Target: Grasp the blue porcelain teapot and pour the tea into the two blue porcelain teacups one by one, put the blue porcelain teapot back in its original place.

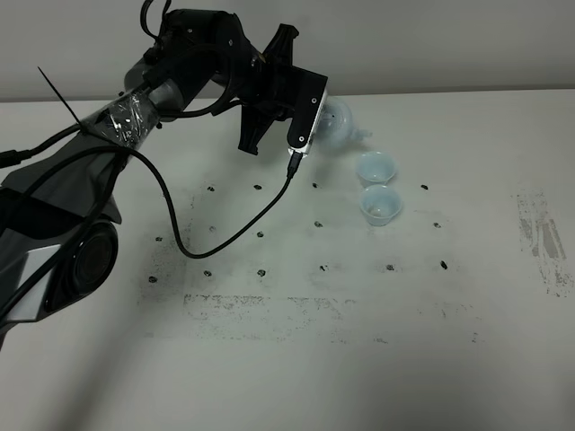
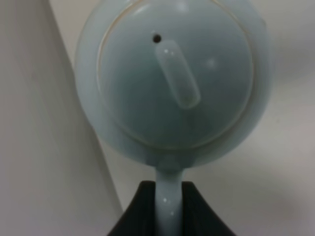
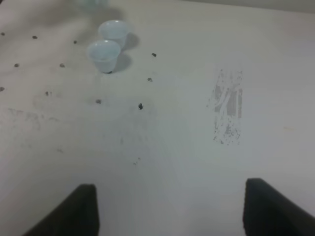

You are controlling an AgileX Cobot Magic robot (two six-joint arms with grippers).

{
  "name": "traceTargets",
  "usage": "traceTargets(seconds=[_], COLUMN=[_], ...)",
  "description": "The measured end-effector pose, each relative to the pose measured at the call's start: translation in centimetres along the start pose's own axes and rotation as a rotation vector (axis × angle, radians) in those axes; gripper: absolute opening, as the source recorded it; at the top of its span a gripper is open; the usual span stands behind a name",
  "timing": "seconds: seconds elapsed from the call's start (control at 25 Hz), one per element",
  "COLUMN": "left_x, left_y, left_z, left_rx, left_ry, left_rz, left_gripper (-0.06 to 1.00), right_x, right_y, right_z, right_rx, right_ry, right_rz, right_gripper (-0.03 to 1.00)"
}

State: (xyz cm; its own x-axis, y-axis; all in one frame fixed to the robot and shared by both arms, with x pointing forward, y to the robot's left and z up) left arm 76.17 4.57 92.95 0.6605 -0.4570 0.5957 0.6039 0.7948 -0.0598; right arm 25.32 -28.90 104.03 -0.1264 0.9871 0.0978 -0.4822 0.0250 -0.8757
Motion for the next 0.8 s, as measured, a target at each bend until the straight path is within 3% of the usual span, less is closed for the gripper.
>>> traceTargets(seconds=[0.24,0.6,0.8], left_x=[-0.35,0.08,0.17], left_y=[-0.06,-0.07,-0.46], left_z=[0.08,0.55,0.43], left_rx=[0.005,0.057,0.139], left_ry=[0.034,0.029,0.041], left_rz=[-0.033,-0.11,-0.098], left_gripper=[0.06,0.06,0.06], right_x=[0.0,0.0,0.0], right_y=[0.0,0.0,0.0], right_z=[0.0,0.0,0.0], right_rx=[0.0,0.0,0.0], right_ry=[0.0,0.0,0.0], right_rz=[0.0,0.0,0.0], right_gripper=[0.59,0.59,0.59])
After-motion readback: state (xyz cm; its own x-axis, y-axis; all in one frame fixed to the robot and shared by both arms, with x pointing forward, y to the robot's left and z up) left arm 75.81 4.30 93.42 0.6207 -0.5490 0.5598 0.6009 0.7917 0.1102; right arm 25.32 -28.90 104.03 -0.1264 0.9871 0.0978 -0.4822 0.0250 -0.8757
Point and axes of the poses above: a point on each arm's last joint axis where the gripper is mounted, z pointing back along that axis away from the gripper, x along the wrist's bending axis when the last joint is at zero, y = z × x, the point moved 3 cm from there along -z, pointing out along that axis toward the gripper, and after that the axes turned 8 degrees about -z, right-handed, at the moved point
